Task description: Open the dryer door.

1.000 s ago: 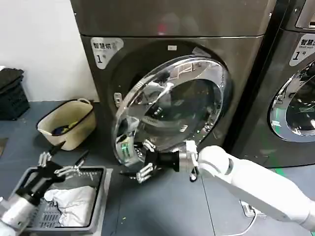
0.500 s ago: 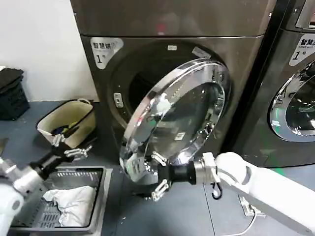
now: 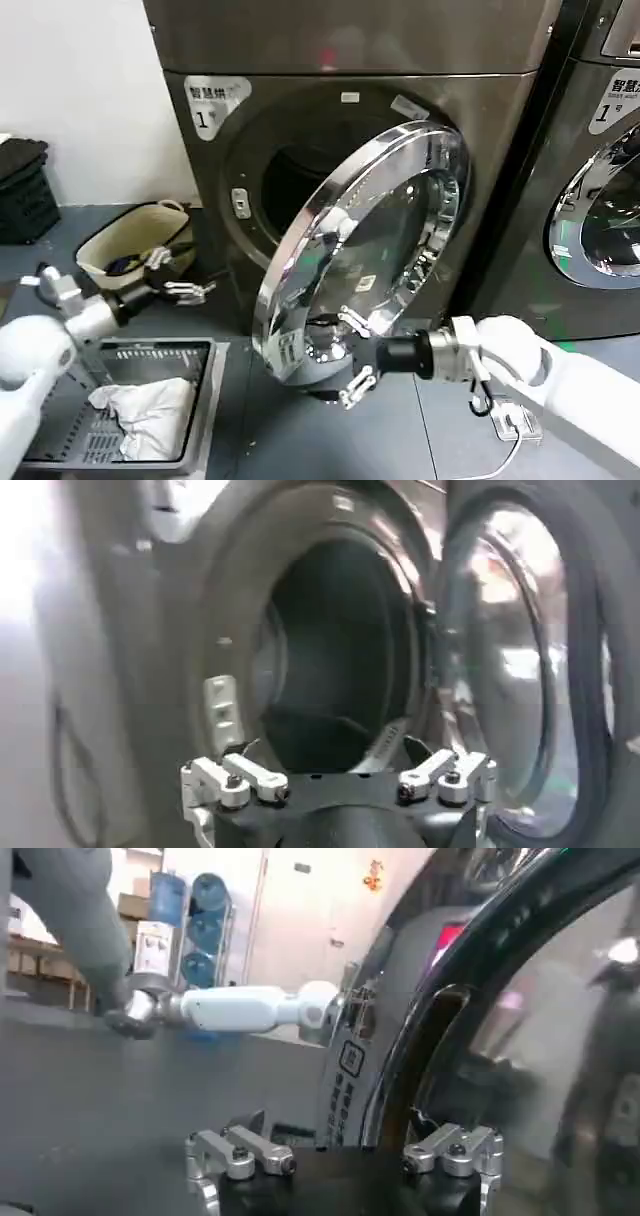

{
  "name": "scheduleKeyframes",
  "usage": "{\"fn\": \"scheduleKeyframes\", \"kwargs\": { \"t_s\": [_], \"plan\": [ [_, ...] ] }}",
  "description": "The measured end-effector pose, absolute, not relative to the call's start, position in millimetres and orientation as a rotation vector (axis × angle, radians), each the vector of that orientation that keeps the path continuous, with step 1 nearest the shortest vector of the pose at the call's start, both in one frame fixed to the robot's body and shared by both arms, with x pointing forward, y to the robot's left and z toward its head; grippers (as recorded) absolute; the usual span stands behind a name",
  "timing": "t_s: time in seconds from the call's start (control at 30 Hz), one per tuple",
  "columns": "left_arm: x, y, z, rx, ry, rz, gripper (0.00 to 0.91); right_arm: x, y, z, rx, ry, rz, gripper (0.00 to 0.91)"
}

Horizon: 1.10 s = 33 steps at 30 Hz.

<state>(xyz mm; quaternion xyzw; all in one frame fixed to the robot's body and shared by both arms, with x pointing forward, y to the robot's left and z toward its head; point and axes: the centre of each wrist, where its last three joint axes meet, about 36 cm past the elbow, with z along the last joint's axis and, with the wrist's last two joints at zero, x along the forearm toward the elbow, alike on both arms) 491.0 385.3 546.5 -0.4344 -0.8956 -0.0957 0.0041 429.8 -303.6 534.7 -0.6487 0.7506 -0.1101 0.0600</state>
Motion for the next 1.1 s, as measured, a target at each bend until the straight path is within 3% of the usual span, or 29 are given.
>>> {"fn": "scheduleKeyframes", "kwargs": {
  "t_s": [0.67, 1.1],
  "plan": [
    [559, 281, 548, -1.798, -2.598, -0.360, 0.907, 346, -406, 525, -1.462, 2.540, -0.360, 0.907],
    [563, 238, 546, -1.926, -2.569, -0.320, 0.907, 242, -478, 506, -0.658, 2.865, -0.510, 0.907]
  ]
}}
